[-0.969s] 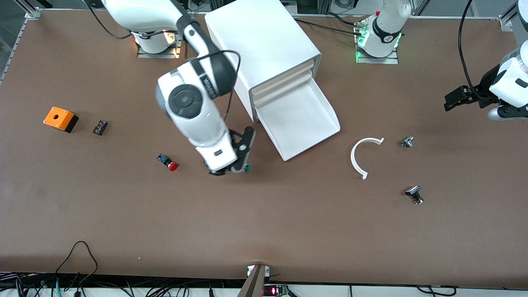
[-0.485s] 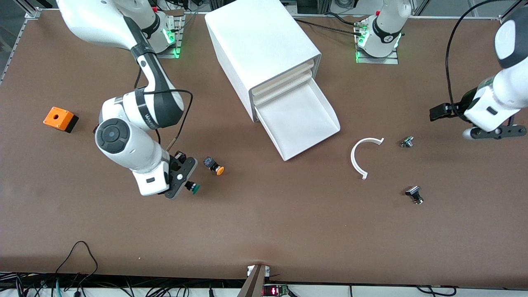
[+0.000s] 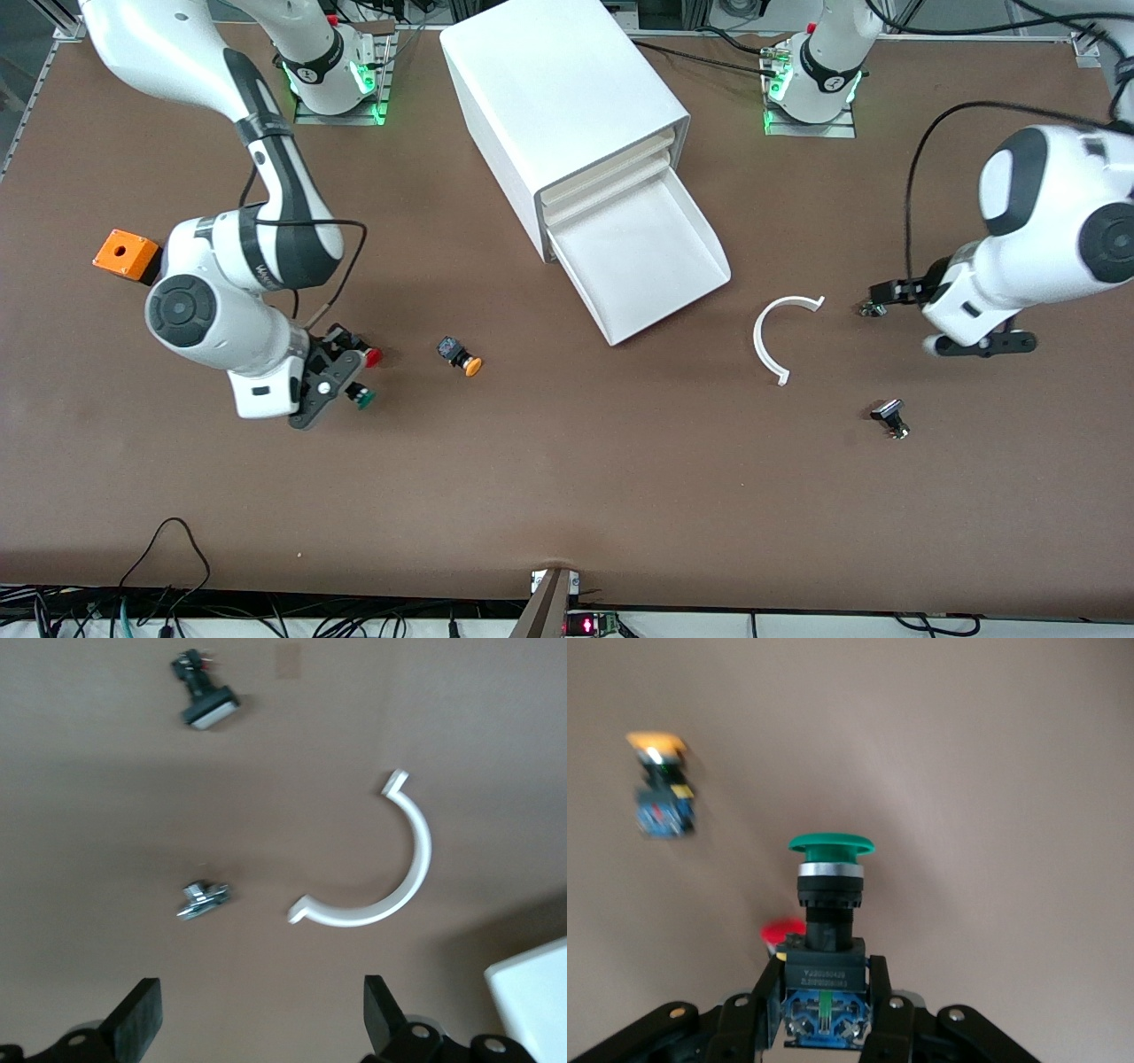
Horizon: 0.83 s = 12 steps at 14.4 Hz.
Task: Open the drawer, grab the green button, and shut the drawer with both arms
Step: 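Carry the green button out and lower it onto the table with the right gripper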
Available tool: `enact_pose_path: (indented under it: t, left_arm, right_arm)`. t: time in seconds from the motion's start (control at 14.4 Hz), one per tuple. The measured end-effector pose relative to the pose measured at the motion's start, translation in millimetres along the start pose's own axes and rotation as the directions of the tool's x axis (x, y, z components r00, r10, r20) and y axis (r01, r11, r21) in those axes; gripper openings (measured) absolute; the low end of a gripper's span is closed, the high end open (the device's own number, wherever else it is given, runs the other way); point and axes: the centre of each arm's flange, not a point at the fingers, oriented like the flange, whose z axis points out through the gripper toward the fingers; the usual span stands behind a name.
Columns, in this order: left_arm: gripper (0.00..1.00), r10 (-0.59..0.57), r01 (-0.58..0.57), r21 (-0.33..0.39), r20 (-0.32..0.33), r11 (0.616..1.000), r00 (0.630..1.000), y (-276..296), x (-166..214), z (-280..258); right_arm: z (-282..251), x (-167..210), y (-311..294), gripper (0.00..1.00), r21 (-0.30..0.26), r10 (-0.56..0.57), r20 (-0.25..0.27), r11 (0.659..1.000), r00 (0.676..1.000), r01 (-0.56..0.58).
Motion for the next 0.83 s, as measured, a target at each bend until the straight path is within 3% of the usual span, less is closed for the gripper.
enact_pose_path:
  t: [0.21, 0.55, 0.83]
  left_arm:
    - [1.0, -0.082, 0.08, -0.042, -0.042, 0.996, 0.996, 51.5, 5.5, 23.8]
    - [1.0, -0.185, 0.162, -0.136, -0.175, 0.977, 0.967, 135.5, -1.6, 103.9]
    - [1.0, -0.198, 0.164, -0.172, -0.205, 0.971, 0.959, 155.6, -2.1, 150.5]
  right_arm:
    - [21.2, -55.2, 32.9, 0.41, 0.031, 0.057, 0.035, 0.998, 0.998, -0.058]
    - [77.3, -153.6, 83.8, 0.41, 0.07, -0.01, 0.046, 0.998, 0.999, 0.006]
    - [118.8, -185.4, 73.9, 0.41, 0.11, -0.018, 0.067, 0.994, 0.998, 0.01]
